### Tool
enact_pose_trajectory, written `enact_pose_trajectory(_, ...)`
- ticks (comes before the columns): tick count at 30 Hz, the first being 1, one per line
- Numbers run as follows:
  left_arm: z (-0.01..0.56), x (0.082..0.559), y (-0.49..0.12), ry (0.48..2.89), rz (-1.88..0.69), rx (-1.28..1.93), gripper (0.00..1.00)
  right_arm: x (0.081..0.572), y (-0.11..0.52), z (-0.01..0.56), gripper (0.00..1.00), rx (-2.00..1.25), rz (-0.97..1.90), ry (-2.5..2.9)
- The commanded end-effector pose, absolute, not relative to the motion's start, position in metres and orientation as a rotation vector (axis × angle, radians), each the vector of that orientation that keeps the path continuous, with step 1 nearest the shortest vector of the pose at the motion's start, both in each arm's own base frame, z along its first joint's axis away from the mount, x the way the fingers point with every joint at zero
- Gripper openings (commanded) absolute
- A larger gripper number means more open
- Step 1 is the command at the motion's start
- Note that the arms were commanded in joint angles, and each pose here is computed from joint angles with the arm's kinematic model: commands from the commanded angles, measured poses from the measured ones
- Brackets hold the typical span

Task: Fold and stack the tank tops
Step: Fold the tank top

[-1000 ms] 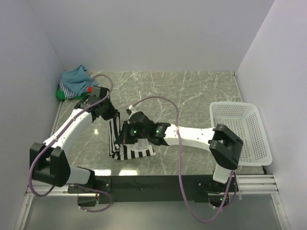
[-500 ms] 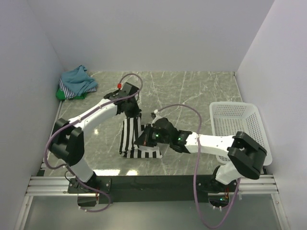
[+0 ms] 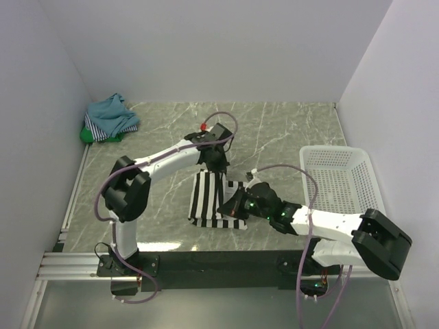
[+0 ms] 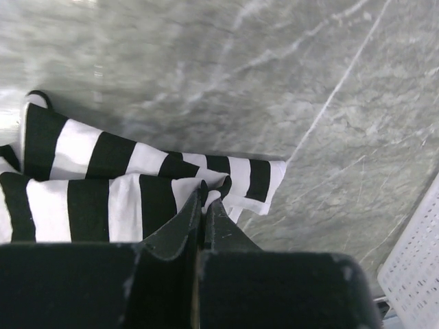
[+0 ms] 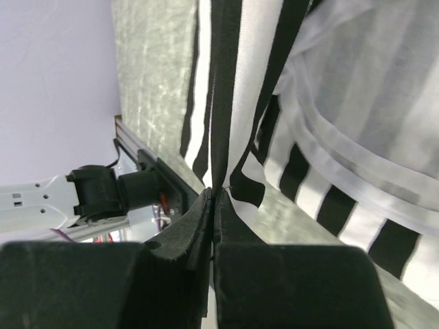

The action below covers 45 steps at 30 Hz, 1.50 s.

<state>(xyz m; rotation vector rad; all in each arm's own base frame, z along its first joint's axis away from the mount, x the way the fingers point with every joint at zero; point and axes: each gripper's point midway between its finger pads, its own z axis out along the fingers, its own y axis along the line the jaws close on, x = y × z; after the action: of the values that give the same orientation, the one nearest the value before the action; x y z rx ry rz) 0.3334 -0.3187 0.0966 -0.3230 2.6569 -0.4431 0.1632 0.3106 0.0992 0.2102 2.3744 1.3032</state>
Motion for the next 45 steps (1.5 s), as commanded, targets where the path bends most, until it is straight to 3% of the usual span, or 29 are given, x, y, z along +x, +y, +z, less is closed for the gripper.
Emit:
enact_pose_trajectory(1, 0.133, 0.384, -0.348, 2.431, -0.512, -0.398, 0.01, 0.135, 0.305, 0.099, 0.0, 0.176, 1.417, 2.412)
enact_pose_trajectory(19, 0.109, 0.371, -0.42, 2.465, -0.508, -0.317, 0.02, 0.135, 0.219, 0.053, 0.0, 0.486, 1.128, 2.407)
enact_pose_trajectory(30, 0.117, 0.363, -0.45, 2.413, -0.633, -0.23, 0.25, 0.141, 0.164, 0.026, 0.0, 0.636, 0.773, 2.432)
enact_pose_trajectory(32, 0.13, 0.362, -0.458, 2.38, -0.719, -0.18, 0.38, 0.145, 0.155, 0.028, 0.06, 0.651, 0.711, 2.412)
enact_pose_trajectory(35, 0.153, 0.363, -0.464, 2.339, -0.803, -0.118, 0.48, 0.149, 0.142, 0.031, 0.17, 0.671, 0.614, 2.397)
enact_pose_trajectory(41, 0.191, 0.375, -0.406, 2.298, -0.834, -0.213, 0.54, 0.16, 0.128, 0.056, 0.36, 0.624, 0.491, 2.359)
enact_pose_trajectory(45, 0.163, 0.363, -0.338, 2.356, -0.77, -0.325, 0.54, 0.172, 0.13, 0.083, 0.44, 0.56, 0.445, 2.33)
